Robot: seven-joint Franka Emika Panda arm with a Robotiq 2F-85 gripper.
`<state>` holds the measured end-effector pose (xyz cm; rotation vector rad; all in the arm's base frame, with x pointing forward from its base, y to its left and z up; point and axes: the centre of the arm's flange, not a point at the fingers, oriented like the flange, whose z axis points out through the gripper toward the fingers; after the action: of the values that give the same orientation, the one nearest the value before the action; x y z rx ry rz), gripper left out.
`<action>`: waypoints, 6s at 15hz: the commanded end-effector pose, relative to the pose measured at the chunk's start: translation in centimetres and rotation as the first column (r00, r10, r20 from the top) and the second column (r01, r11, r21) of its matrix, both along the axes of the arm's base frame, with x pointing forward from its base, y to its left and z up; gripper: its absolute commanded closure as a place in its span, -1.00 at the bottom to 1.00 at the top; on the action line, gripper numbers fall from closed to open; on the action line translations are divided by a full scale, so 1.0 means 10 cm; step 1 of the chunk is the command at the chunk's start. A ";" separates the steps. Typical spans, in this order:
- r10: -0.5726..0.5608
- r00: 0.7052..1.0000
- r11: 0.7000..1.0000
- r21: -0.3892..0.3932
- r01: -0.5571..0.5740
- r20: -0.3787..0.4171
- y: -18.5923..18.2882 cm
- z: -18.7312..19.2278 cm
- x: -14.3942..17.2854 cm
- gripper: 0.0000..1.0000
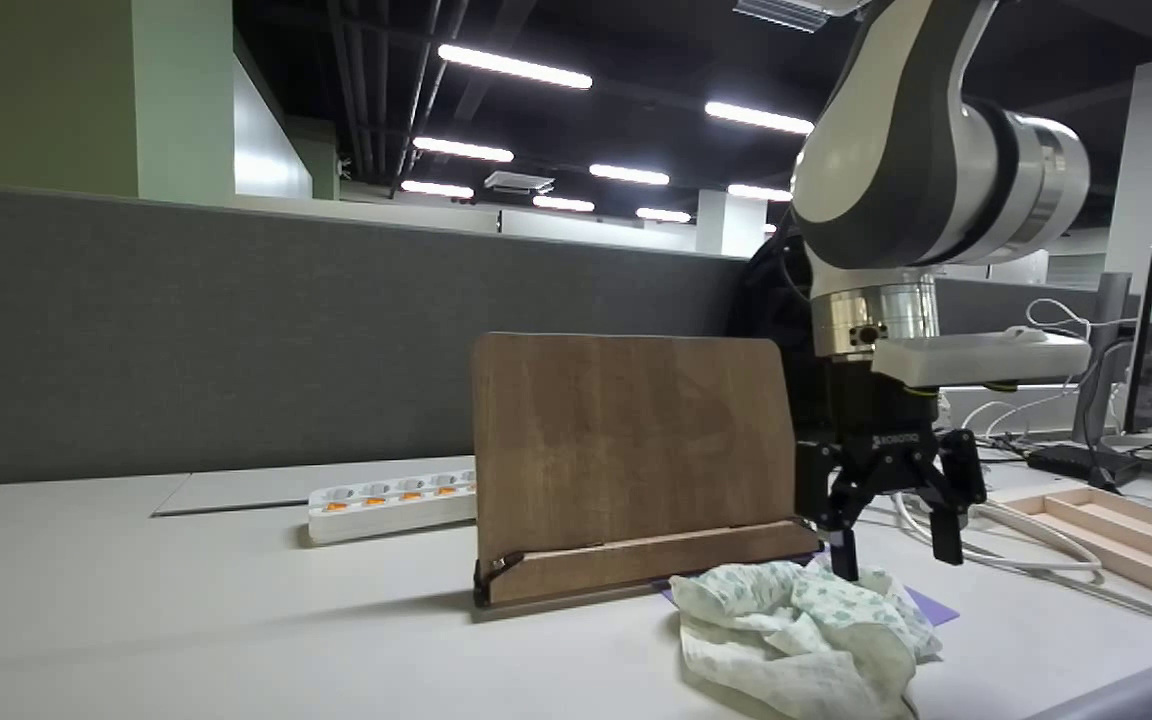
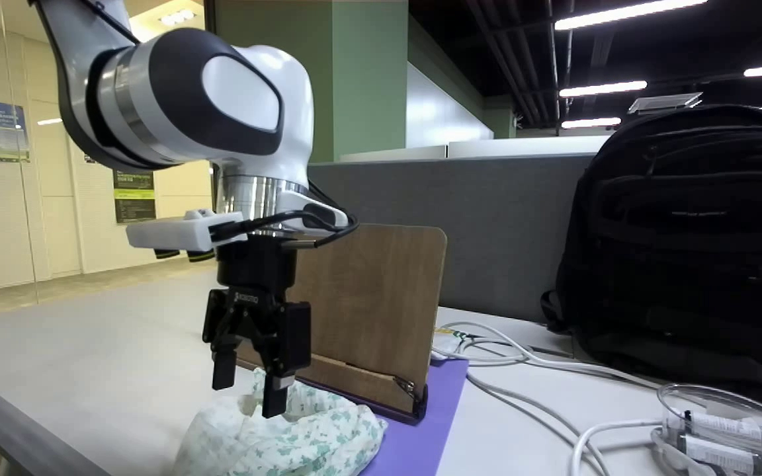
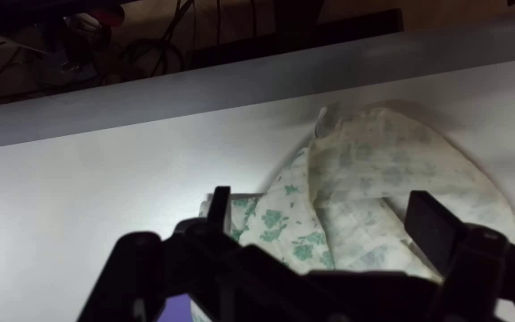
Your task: Hang the cloth on the wooden object.
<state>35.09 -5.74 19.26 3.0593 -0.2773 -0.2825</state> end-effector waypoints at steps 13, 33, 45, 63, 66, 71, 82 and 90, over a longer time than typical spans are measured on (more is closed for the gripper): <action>0.295 0.955 0.943 -0.167 -0.289 0.012 0.19 -0.47 -0.09 -1.00; 0.284 0.954 0.957 -0.080 -0.278 0.091 0.26 -0.62 -0.04 0.94; 0.225 0.935 0.974 -0.071 -0.214 0.273 0.82 0.83 1.11 0.99; -0.034 0.848 0.992 -0.083 0.091 0.529 1.19 2.18 1.97 0.99; -0.086 0.827 0.990 -0.046 0.134 0.555 1.22 2.17 2.00 0.99; -0.057 0.844 0.995 -0.041 0.093 0.534 1.19 2.11 1.92 0.97; -0.025 0.798 0.996 -0.056 0.073 0.603 1.17 2.23 2.15 0.99; 0.008 0.714 0.990 -0.106 0.093 0.700 0.96 2.35 2.41 0.99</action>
<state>57.70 4.48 43.16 2.9132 -0.3113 0.8504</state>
